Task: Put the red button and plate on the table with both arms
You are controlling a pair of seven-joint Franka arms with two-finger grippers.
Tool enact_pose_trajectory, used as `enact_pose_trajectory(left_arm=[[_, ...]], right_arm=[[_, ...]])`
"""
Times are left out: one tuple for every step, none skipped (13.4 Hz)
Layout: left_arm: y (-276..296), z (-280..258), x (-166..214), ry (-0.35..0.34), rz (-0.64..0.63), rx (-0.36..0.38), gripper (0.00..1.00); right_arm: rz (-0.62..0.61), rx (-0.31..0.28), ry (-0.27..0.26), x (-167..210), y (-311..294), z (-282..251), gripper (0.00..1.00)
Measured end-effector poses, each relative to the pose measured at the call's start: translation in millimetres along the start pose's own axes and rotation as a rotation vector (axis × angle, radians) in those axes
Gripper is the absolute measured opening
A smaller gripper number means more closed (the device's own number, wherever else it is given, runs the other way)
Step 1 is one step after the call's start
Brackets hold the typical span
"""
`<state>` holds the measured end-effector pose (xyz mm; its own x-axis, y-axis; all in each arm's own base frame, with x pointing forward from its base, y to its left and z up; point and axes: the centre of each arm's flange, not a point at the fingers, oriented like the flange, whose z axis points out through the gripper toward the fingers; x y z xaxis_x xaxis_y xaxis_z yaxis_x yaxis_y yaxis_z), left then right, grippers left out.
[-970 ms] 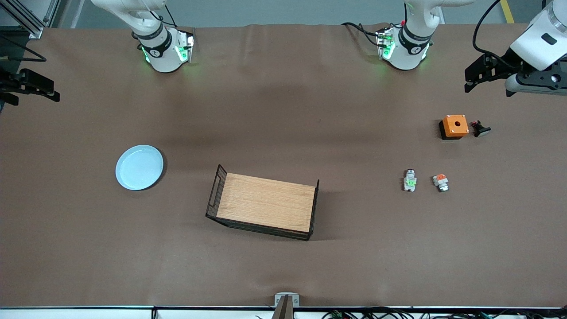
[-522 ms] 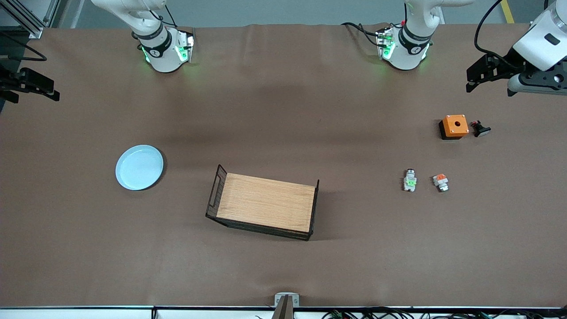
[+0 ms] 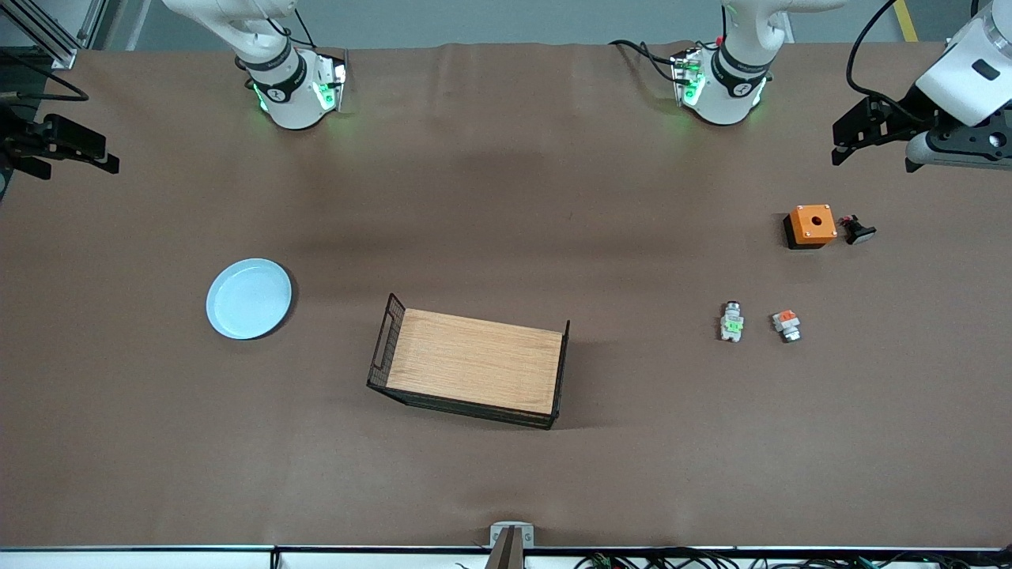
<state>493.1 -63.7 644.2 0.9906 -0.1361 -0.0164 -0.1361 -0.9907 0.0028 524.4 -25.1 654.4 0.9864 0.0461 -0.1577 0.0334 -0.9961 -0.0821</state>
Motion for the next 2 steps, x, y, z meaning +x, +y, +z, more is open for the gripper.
enact_pose_trajectory(left_arm=[[0.0, 0.0, 0.0, 0.0, 0.0, 0.0, 1.0], [0.0, 0.0, 0.0, 0.0, 0.0, 0.0, 1.0]], right_arm=[[0.001, 0.0, 0.0, 0.0, 0.6, -0.1, 1.0], [0.003, -0.001, 0.001, 0.0, 1.5, -0.2, 1.0]])
